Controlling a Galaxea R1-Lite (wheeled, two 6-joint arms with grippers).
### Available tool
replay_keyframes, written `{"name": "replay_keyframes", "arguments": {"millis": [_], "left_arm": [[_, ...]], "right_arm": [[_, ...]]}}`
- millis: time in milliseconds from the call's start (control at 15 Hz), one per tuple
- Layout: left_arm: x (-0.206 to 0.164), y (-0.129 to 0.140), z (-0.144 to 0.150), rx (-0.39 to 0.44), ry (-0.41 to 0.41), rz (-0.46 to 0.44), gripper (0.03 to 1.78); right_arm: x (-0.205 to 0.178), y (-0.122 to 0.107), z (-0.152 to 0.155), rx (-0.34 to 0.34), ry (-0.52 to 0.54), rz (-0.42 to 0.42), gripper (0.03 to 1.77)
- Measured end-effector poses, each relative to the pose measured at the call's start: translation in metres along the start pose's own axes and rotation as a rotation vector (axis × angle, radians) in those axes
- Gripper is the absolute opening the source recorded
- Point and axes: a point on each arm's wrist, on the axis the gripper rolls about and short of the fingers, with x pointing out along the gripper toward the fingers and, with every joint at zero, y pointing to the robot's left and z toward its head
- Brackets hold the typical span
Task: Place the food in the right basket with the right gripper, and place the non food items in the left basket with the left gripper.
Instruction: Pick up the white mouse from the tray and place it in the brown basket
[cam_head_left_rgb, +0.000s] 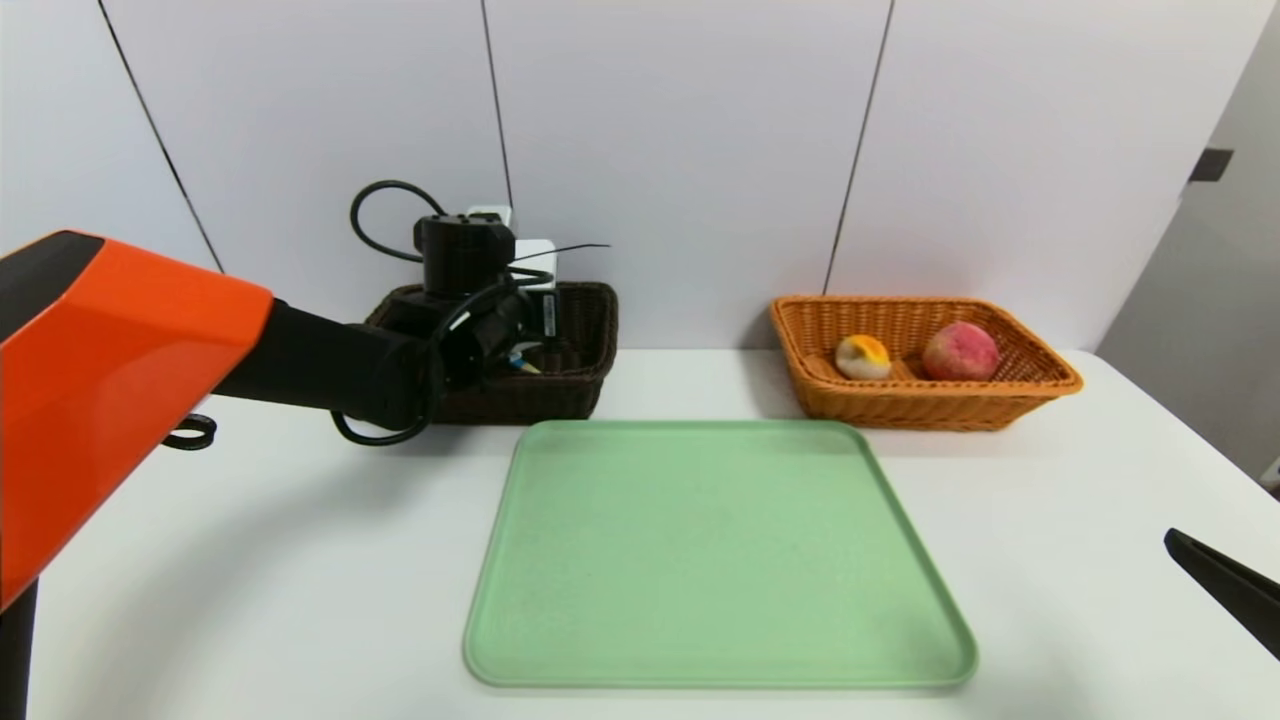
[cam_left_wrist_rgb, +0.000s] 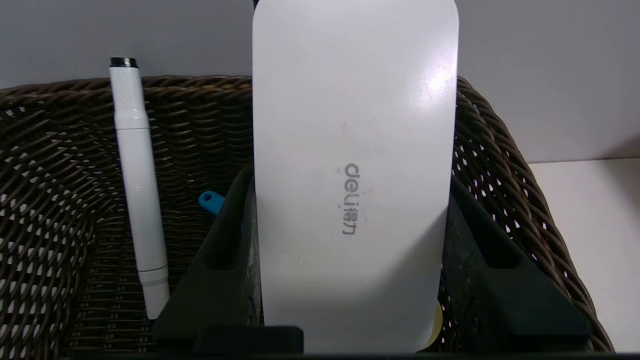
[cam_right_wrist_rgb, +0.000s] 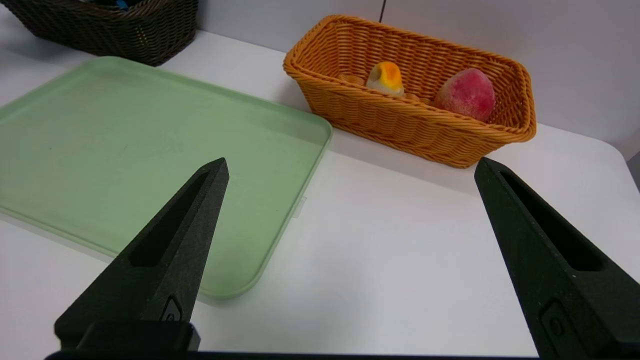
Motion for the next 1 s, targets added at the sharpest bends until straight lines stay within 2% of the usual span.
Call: {"name": "replay_keyframes", "arguments": {"millis": [267,467,733,867,1000], "left_arm": [[0.004,0.000,-0.006,0.004,0.015,0.003,1.00],[0.004,0.001,-0.009,0.005,0.021,0.005,1.24],[0.003,0.001,-0.009,0.006,0.022,0.004,1.42],[-0.002,0.002,0.003,-0.004,-0.008,0.002,1.48],[-0.015,0.011,0.028,0.001,-0.063,0.016,1.53]], "right_arm": [[0.000,0.000,0.000,-0.001,-0.001,-0.001,1.70],[0.000,0.000,0.000,0.000,-0.001,-0.001,1.70],[-0.001,0.000,0.000,-0.001,-0.003,-0.001,1.70],[-0.001,0.000,0.001,-0.002,-0.004,-0.001,1.70],[0.000,-0.001,0.004,-0.004,-0.013,-0.004,1.70]]}}
